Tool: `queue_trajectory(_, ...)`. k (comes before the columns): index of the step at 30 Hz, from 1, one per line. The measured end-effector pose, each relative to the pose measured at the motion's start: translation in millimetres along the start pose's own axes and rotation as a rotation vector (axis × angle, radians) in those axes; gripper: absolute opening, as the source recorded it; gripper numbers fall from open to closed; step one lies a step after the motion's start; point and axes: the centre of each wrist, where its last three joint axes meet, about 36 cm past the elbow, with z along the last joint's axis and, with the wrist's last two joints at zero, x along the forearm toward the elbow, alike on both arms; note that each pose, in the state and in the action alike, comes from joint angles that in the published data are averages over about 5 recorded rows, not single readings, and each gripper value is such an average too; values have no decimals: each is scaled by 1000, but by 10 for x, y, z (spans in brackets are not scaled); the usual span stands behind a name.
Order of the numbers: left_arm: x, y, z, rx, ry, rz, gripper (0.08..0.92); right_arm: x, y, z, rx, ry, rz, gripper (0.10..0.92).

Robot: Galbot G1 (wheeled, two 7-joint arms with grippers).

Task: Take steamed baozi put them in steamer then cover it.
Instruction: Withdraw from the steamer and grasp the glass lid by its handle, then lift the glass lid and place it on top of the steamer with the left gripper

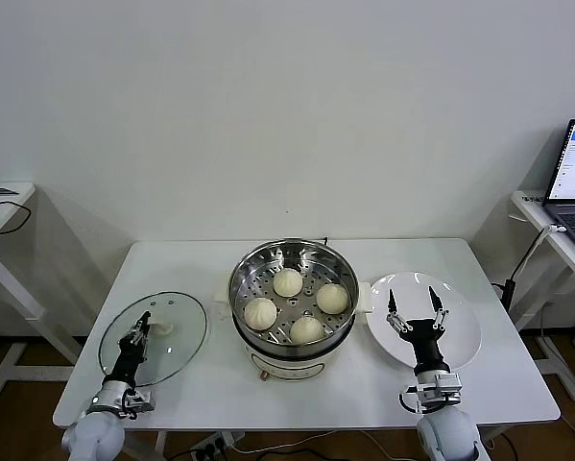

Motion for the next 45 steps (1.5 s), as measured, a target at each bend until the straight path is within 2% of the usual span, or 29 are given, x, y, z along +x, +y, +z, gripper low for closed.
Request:
queue_trajectory(6, 57, 371, 104, -30, 26, -73, 187, -1, -10, -3, 0, -1, 5, 823)
queue_trajectory(10, 91, 840, 167, -63, 54, -168, 187, -2, -19, -9, 0, -3, 11, 823)
queue_trajectory(13, 115, 1233, 112, -78, 58, -248, 187, 2, -26, -17, -2, -4, 18, 823)
queue_trajectory(18, 170, 1808, -271, -63, 21, -366, 187, 15, -57, -31, 1, -4, 31, 823)
queue_trajectory(22, 221, 2090, -791, 0, -39, -415, 187, 31, -104, -42, 7, 2, 48, 823)
queue_trajectory(27, 276, 2213, -1498, 114, -116, -398, 187, 60, -182, -38, 18, 16, 71, 823)
queue_trajectory(34, 316, 2231, -2334, 208, -199, -307, 187, 81, -257, -8, 24, 29, 100, 823)
queue_trajectory(39, 318, 2232, -2749, 198, -215, -228, 187, 88, -274, 25, 22, 37, 115, 823)
queue_trajectory(45, 267, 2183, -3073, 155, -203, -156, 187, 94, -270, 59, 21, 45, 124, 823)
